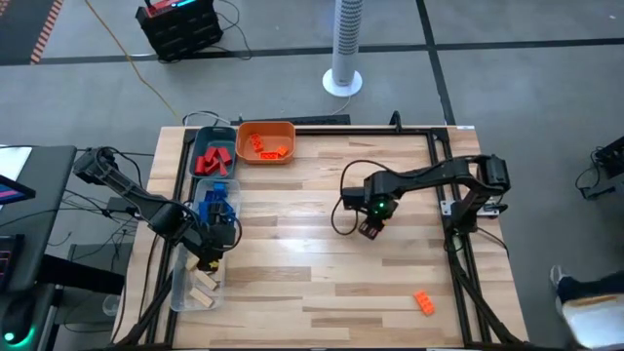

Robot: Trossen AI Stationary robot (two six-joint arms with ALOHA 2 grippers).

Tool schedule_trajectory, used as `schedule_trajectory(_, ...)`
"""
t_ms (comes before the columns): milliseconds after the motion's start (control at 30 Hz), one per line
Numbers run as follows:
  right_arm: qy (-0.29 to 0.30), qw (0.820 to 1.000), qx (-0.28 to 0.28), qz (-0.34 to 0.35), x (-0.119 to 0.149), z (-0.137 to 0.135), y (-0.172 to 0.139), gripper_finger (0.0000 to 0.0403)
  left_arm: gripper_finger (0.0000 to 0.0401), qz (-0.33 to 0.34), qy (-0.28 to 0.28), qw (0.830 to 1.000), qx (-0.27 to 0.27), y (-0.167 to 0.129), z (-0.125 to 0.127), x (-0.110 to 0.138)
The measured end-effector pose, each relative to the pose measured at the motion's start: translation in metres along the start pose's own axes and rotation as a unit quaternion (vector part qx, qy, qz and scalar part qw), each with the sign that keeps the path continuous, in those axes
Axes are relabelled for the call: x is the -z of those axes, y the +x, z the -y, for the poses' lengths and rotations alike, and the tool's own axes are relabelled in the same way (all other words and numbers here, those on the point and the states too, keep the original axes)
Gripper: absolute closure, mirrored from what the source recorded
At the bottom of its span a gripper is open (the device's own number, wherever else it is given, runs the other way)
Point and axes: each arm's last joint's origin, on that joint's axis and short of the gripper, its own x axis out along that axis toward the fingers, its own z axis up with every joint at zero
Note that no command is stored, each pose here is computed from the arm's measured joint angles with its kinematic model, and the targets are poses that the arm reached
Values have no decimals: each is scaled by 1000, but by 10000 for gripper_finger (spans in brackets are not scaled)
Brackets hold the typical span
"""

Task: Sort blocks
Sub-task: Put the orange game piece into the orange bin

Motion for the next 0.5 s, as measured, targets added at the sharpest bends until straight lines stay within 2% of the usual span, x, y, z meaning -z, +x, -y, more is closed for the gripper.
schedule_trajectory(100,1,1000,4,23,-2,-6,-8,184,175,0,-4,1000,0,0,0,0)
schedule_trajectory(200,49,998,4,40,-4,-6,-7,181,175,-3,-12,1000,8,0,0,0)
schedule_trajectory(267,58,996,-7,63,-7,-10,-7,177,175,-6,-16,1000,13,0,1,0)
schedule_trajectory(300,39,996,-17,80,-9,-15,-8,176,175,-6,-16,1000,14,0,1,0)
schedule_trajectory(400,-89,990,-25,108,-3,-34,-8,175,175,-10,-18,1000,23,0,1,1)
schedule_trajectory(500,-222,968,-5,114,9,-48,-7,178,175,-12,-18,999,27,0,2,1)
